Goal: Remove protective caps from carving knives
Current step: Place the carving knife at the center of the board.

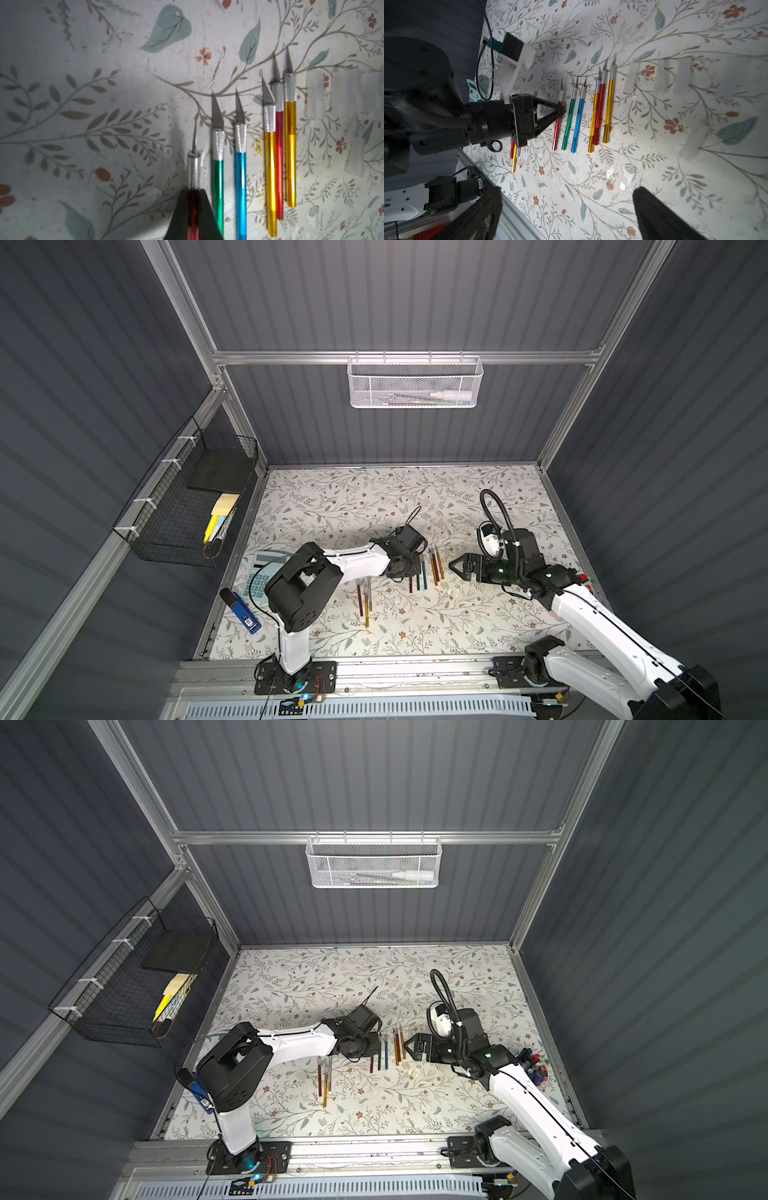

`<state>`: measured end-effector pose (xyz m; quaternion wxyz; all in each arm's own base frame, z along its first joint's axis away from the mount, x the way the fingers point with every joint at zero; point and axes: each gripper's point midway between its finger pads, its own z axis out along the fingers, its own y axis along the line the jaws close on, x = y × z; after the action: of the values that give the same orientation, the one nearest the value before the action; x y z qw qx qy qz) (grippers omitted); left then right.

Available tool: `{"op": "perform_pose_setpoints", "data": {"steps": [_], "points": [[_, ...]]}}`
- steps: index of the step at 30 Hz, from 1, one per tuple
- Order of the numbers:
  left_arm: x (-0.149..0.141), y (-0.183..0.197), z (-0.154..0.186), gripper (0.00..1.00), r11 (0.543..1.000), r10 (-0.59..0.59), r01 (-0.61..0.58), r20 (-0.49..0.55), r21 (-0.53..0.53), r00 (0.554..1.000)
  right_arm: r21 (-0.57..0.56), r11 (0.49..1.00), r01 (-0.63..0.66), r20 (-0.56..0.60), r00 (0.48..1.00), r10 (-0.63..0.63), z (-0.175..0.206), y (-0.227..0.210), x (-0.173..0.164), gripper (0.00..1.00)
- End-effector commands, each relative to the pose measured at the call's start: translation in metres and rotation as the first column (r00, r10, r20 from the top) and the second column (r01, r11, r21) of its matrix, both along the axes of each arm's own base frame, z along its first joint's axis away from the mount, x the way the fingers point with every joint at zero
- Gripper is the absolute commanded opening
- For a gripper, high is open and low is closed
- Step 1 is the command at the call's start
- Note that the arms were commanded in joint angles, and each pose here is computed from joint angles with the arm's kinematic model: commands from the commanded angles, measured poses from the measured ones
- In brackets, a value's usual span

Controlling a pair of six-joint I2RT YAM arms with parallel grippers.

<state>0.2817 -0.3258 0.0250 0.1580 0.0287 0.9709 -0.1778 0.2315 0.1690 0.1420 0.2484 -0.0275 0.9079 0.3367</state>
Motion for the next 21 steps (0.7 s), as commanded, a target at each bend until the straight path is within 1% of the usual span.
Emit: {"op": "perform_pose_setpoints", "data": {"steps": [1, 6, 15, 17, 21], "points": [[0.003, 0.000, -0.008, 0.01, 1.000, -0.002, 0.002, -0.018, 0.013, 1.000, -0.012, 1.000, 0.001, 0.004, 1.000, -0.001, -0.003, -0.002, -0.002, 0.99], [0.004, 0.003, -0.012, 0.04, 1.000, 0.001, -0.001, -0.020, 0.029, 1.000, -0.017, 1.000, 0.002, 0.007, 1.000, -0.002, -0.003, -0.003, -0.002, 0.99], [0.004, 0.011, -0.019, 0.04, 0.997, 0.009, -0.008, -0.023, 0.072, 1.000, -0.023, 1.000, 0.008, 0.012, 1.000, -0.007, -0.001, -0.004, -0.001, 0.99], [0.003, 0.013, -0.020, 0.06, 0.997, 0.011, -0.009, -0.023, 0.080, 1.000, -0.024, 1.000, 0.008, 0.013, 1.000, -0.008, 0.000, -0.004, -0.001, 0.99], [0.003, 0.016, -0.024, 0.07, 0.995, 0.014, -0.011, -0.025, 0.099, 1.000, -0.031, 0.999, 0.011, 0.009, 1.000, -0.010, -0.002, -0.005, 0.000, 0.99]]}}
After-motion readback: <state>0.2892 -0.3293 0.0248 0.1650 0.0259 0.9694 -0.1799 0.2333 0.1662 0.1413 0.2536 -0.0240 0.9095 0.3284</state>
